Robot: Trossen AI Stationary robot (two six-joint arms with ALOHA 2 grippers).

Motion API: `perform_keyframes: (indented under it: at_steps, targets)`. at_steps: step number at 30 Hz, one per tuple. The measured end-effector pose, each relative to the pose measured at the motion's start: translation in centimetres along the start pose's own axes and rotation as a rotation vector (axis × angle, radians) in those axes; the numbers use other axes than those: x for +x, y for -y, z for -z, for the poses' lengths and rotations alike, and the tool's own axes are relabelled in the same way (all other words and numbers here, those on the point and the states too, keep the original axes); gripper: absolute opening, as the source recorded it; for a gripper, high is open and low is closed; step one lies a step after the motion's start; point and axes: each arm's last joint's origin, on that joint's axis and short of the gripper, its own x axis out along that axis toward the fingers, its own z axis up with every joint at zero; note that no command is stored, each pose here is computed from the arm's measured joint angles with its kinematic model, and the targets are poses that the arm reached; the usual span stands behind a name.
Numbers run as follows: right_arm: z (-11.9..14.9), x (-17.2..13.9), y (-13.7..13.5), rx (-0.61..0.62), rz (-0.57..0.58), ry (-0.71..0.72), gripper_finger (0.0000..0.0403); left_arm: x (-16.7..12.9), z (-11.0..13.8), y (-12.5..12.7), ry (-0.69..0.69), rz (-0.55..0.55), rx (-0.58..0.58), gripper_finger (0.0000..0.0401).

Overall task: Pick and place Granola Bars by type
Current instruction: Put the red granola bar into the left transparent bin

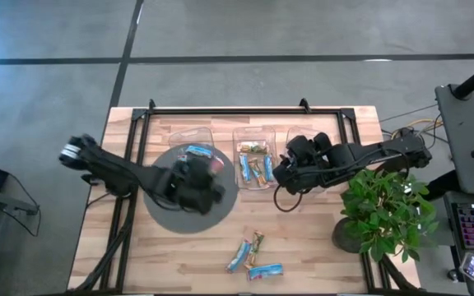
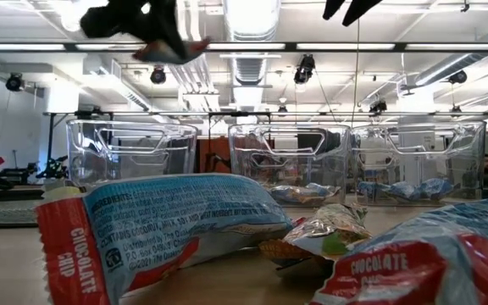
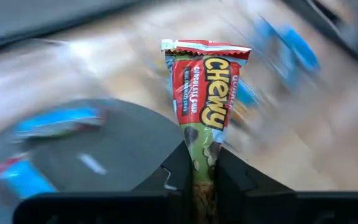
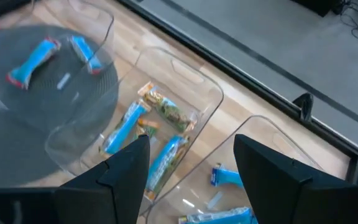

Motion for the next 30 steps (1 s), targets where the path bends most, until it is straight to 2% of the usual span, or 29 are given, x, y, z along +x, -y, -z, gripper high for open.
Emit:
perform_keyframes:
  at_steps: [4, 7, 9, 13, 15, 22, 25, 27, 30]
  targets:
    - [-0.2, -0.3, 0.4, 0.04, -0.001, 0.018, 0.0224, 0.6, -0.2, -5.6, 0.075, -0.052, -0.306, 0.002]
    - [-0.2, -0.4, 0.4, 0.053, -0.002, 0.019, 0.0224, 2.3, 1.6, -9.1, 0.102, -0.015, -0.551, 0.0024]
    - [-0.2, -0.3, 0.4, 0.052, -0.002, 0.02, 0.0224, 3.8, 3.1, -10.6, 0.102, 0.064, -0.659, 0.0033]
    - [-0.1, -0.2, 0.2, 0.039, 0.002, 0.019, 0.0224, 5.9, 4.5, -11.9, 0.151, 0.312, -0.851, 0.006]
    - [-0.1, -0.1, 0.1, 0.033, 0.004, 0.019, 0.0224, 6.6, 5.0, -12.6, 0.18, 0.361, -0.904, 0.008]
    - [-0.1, -0.1, 0.1, 0.019, 0.007, 0.017, 0.0224, 6.9, 5.3, -13.5, 0.208, 0.36, -0.973, 0.0174]
    - [0.0, -0.1, 0.1, -0.019, 0.006, 0.011, 0.0224, 6.0, 4.3, -12.9, 0.216, 0.411, -0.985, 0.0197]
    - [0.0, -0.1, 0.1, -0.053, -0.004, -0.005, 0.0224, 4.5, 3.1, -11.7, 0.23, 0.503, -0.875, 0.0202]
    - [0.1, 0.0, 0.0, -0.12, -0.022, -0.034, 0.0224, 1.4, 1.3, -9.1, 0.248, 0.668, -0.587, 0.0204]
